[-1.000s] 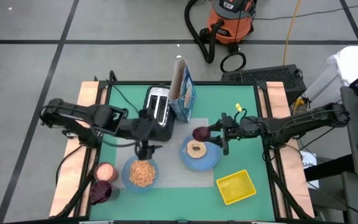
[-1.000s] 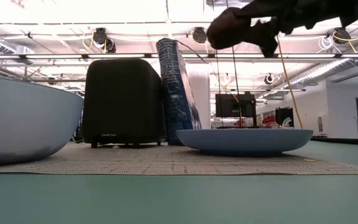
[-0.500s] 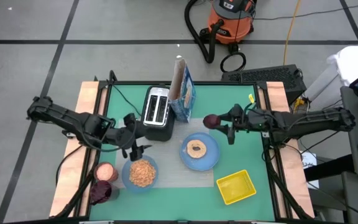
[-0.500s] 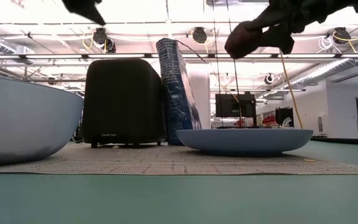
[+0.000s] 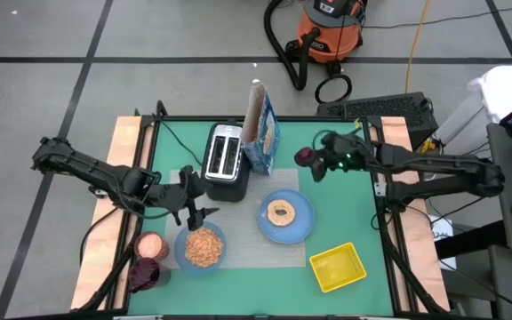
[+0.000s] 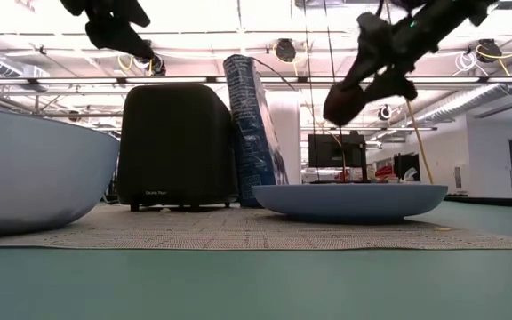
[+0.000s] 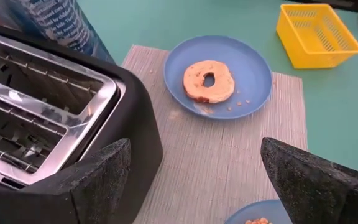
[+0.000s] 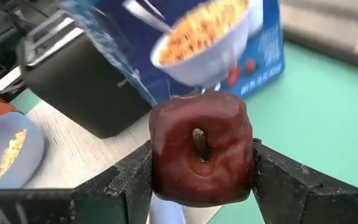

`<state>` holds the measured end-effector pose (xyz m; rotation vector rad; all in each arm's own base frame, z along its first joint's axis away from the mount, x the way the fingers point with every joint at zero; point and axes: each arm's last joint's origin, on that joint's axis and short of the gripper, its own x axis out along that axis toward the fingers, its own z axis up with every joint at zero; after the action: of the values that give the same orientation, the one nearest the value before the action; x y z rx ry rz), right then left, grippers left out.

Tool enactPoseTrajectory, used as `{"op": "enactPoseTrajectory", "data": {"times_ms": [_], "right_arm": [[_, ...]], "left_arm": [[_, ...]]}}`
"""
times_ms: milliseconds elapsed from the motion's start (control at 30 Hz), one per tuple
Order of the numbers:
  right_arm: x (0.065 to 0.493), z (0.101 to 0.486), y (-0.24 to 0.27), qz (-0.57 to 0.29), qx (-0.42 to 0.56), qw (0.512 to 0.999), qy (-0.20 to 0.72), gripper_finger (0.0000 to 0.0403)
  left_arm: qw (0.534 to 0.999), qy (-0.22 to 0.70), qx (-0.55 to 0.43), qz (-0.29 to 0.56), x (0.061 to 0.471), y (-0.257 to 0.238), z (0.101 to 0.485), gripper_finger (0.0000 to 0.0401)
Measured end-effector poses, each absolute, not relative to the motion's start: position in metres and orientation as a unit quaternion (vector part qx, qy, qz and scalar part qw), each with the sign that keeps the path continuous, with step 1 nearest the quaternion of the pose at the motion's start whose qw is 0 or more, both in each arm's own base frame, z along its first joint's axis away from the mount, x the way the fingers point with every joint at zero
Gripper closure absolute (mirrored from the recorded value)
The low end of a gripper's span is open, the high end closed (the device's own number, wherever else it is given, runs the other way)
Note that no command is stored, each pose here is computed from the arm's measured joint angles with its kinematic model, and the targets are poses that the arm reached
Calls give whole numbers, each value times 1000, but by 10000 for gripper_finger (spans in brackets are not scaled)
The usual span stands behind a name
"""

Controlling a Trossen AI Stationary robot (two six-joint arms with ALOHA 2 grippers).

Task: Arrange a breakfast setting
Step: Put the apple on the top of the mat

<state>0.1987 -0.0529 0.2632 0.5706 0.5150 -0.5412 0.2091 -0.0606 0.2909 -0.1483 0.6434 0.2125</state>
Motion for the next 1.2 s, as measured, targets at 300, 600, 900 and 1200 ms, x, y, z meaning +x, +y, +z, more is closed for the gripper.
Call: {"op": "enactPoseTrajectory", "data": {"times_ms": [300,600,900,1200], "right_arm": [[211,233,-87,-238,387,835,311,188],[220,205,-99,-240,401,803,370,187],[217,190,-97,-245,396,773,430,187],[225,193,-90,-224,358,803,421,186]], "left_arm": [[947,300,-65,96,211,-61,294,36],[947,299,-68,96,211,-61,294,36],[947,299,-68,96,212,-61,294,36],[947,299,-67,96,212,-61,294,36]]}}
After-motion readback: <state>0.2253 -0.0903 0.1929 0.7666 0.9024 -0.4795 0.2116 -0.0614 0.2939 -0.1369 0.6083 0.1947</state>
